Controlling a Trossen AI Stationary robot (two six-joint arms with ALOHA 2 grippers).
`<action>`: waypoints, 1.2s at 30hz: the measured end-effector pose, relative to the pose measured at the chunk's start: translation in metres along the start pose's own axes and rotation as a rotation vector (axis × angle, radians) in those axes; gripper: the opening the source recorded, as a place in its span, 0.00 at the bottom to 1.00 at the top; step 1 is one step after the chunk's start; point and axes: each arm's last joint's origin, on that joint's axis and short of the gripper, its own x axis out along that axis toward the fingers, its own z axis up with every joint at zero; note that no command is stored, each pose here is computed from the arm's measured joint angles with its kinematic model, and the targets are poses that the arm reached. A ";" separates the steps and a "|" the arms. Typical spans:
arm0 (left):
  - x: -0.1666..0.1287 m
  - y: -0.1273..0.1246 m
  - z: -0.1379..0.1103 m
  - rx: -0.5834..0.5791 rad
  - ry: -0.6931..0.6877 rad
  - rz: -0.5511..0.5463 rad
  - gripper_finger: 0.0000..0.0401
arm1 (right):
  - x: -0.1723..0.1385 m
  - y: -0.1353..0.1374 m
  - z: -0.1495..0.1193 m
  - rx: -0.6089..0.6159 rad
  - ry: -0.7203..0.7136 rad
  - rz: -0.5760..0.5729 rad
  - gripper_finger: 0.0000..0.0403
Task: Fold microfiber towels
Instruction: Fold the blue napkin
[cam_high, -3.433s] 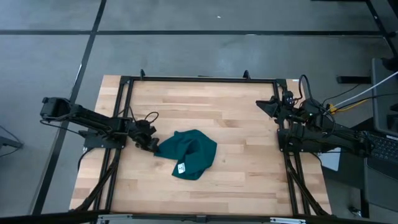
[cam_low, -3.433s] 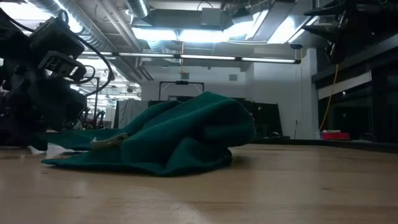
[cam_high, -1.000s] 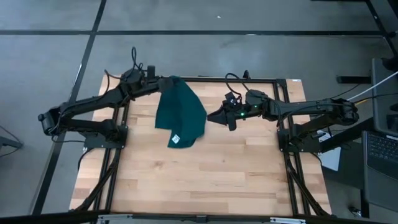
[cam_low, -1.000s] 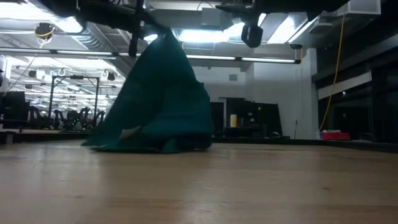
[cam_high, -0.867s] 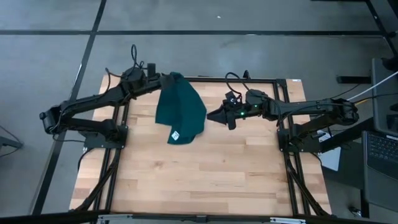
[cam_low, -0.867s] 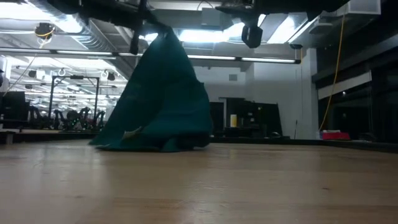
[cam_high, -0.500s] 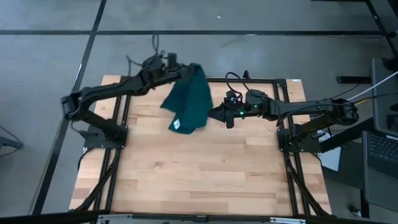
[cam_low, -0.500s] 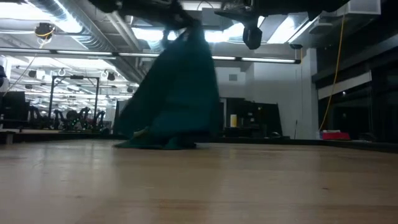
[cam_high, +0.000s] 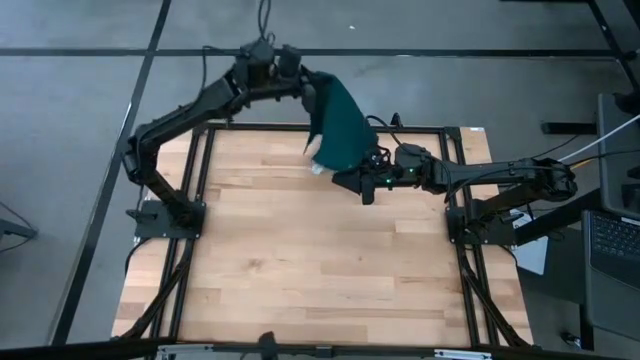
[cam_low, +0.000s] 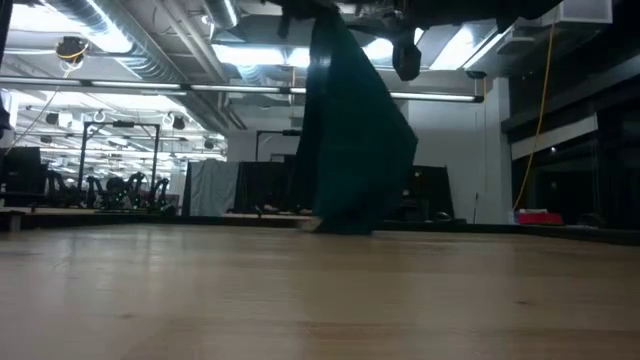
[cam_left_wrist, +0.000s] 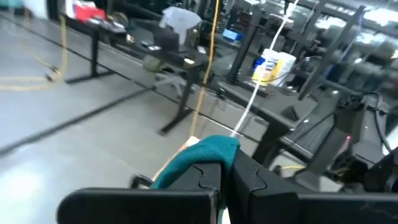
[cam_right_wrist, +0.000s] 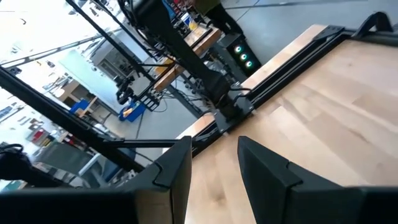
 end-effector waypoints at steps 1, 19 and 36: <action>-0.004 -0.001 0.006 0.018 -0.001 0.015 0.00 | 0.000 0.000 0.000 -0.004 -0.004 -0.005 0.33; -0.124 -0.029 0.032 0.089 0.298 0.154 0.00 | 0.000 -0.001 0.001 -0.013 -0.008 -0.010 0.34; -0.294 -0.061 0.012 -0.293 0.315 0.304 0.00 | -0.002 -0.007 0.009 0.007 -0.002 0.040 0.34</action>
